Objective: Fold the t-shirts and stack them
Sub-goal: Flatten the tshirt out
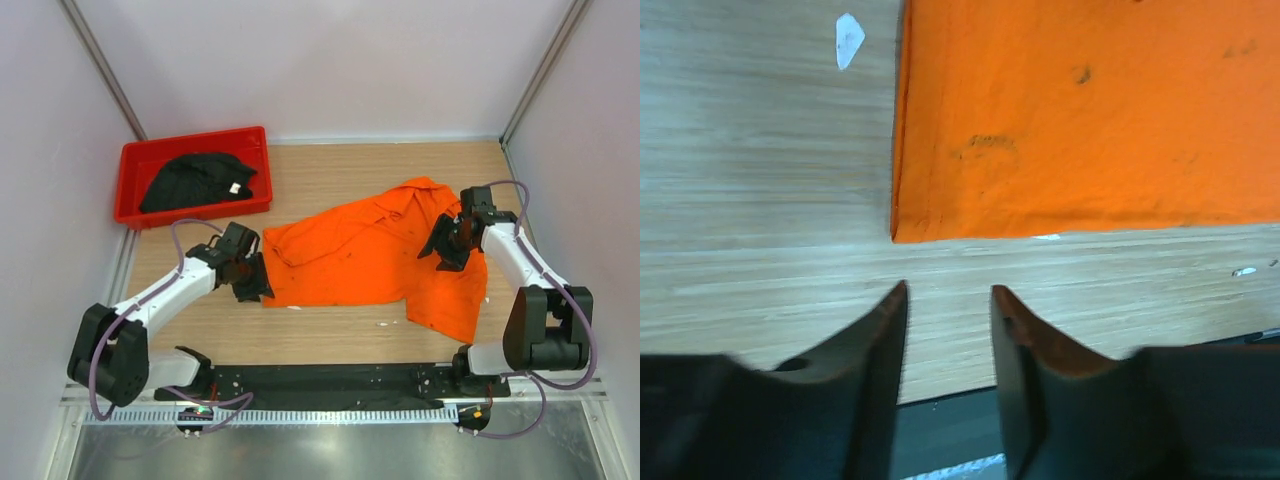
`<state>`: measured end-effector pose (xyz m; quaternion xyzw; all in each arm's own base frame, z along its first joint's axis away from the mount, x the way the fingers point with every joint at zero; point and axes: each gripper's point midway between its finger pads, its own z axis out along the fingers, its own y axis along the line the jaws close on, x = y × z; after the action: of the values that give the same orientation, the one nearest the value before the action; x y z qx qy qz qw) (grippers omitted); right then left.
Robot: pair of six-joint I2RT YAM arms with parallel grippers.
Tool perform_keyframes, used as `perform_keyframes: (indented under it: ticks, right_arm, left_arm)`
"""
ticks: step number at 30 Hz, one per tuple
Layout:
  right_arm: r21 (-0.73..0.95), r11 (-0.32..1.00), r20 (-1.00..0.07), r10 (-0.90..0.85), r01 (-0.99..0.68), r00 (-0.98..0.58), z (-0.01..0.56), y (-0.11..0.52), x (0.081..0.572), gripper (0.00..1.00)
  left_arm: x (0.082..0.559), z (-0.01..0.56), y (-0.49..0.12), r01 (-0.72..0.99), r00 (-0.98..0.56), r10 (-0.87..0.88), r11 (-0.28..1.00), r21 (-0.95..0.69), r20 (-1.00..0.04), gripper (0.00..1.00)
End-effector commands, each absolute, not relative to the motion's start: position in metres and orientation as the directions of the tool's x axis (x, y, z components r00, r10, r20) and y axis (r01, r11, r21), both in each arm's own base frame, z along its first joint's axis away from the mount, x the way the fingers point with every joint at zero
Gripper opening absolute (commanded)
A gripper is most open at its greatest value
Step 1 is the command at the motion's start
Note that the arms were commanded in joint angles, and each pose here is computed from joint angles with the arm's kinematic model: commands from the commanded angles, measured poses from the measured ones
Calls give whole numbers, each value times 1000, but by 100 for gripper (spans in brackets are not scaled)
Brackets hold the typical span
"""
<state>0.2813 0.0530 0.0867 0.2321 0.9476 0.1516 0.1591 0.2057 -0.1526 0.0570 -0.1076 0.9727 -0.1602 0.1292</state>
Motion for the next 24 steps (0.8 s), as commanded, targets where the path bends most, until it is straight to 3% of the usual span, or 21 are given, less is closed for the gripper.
perform_keyframes:
  ticks: [1,4,14,24]
  right_arm:
    - [389,844,-263,486,370,-833,101,56,276,61]
    - [390,842,-263,490,373,-831,103,56,273,61]
    - [413,836,-286,495,361,-820,115,58,280,61]
    - [413,837,-285,494,360,-821,113,58,280,61]
  left_arm:
    - [235,87,-158,-237,-869,-381,881,-410,-316,44]
    - [227,69,-155,-313,-864,-431,866,-391,-262,50]
    - [223,37,-144,-403,-861,-453,885,-231,-232,41]
    - [219,16,-143,-430,-871,-452,891,-145,-193,38]
